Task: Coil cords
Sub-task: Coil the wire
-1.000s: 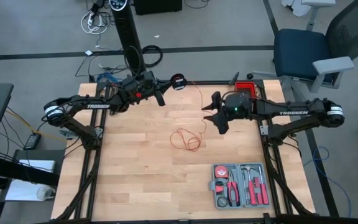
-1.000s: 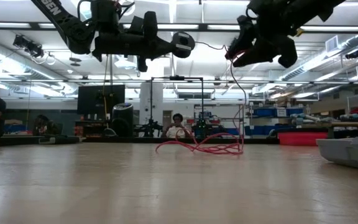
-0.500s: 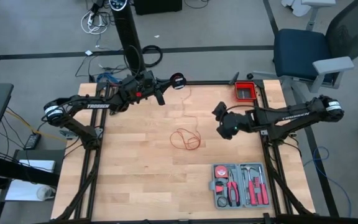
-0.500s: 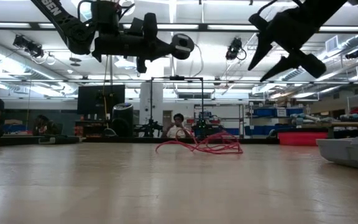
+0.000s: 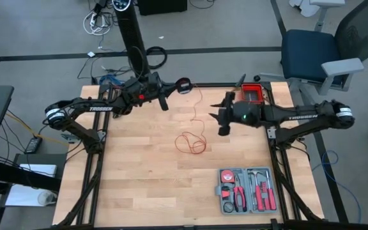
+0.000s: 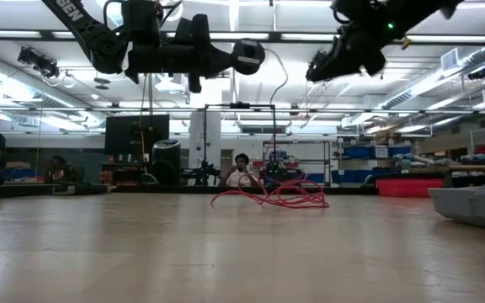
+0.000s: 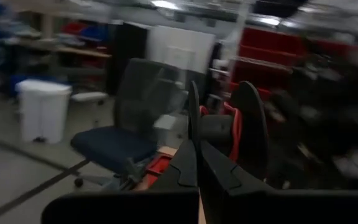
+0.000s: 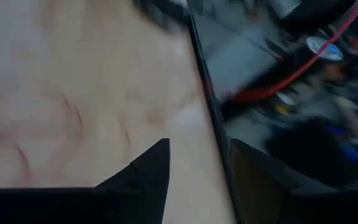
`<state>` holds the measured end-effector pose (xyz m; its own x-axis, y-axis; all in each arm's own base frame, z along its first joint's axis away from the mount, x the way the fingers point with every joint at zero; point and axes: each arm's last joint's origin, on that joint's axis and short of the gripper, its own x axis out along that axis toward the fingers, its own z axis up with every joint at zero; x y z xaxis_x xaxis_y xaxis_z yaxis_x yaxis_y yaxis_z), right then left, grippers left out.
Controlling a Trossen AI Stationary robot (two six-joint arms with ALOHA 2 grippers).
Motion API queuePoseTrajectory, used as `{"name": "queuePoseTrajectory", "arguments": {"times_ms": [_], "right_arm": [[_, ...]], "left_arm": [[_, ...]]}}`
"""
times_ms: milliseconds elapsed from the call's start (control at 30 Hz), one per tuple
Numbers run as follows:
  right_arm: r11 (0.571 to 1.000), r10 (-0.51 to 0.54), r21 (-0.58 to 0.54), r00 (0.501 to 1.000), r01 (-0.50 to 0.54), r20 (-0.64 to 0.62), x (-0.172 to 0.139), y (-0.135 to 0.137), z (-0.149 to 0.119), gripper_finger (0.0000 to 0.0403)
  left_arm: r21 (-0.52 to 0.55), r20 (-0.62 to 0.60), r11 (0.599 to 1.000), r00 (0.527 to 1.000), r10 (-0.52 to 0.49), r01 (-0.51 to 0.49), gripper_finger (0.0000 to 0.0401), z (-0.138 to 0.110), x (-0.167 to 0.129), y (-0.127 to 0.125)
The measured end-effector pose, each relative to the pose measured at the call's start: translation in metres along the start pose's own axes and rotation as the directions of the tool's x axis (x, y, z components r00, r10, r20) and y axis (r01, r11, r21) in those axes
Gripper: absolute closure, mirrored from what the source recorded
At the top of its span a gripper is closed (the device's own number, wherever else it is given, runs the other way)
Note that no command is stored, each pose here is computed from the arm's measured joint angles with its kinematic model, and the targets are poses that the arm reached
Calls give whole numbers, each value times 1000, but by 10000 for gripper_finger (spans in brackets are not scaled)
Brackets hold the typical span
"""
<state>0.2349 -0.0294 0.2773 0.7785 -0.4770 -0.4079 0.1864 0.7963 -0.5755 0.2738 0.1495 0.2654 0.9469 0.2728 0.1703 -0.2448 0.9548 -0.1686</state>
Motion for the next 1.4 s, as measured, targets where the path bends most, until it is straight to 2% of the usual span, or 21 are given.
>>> {"name": "queuePoseTrajectory", "arguments": {"times_ms": [67,167,333,433,567,767,967,1400], "right_arm": [[994,28,100,996,-37,88,5,-12,2,243],[969,13,239,980,-61,197,10,-32,2,246],[874,130,380,900,-302,415,17,-57,-1,250],[826,152,432,881,-363,449,25,-64,-5,252],[823,157,425,870,-377,468,35,-64,-6,252],[826,170,367,810,-428,561,39,-65,0,253],[828,178,353,802,-435,571,43,-65,0,257],[841,156,334,781,-426,605,42,-68,3,265]], "left_arm": [[42,-18,997,998,-67,68,400,-1,0,-2],[75,-48,984,986,-157,160,400,-3,0,-6],[138,-85,946,955,-284,293,400,-6,0,-13],[189,-95,926,944,-315,328,400,-7,1,-18],[241,-104,906,937,-334,349,400,-9,1,-25],[183,-172,927,939,-297,327,400,-11,5,-23],[206,-215,922,935,-283,326,400,-2,15,-28],[258,-168,915,947,-274,310,400,14,24,-33]]}}
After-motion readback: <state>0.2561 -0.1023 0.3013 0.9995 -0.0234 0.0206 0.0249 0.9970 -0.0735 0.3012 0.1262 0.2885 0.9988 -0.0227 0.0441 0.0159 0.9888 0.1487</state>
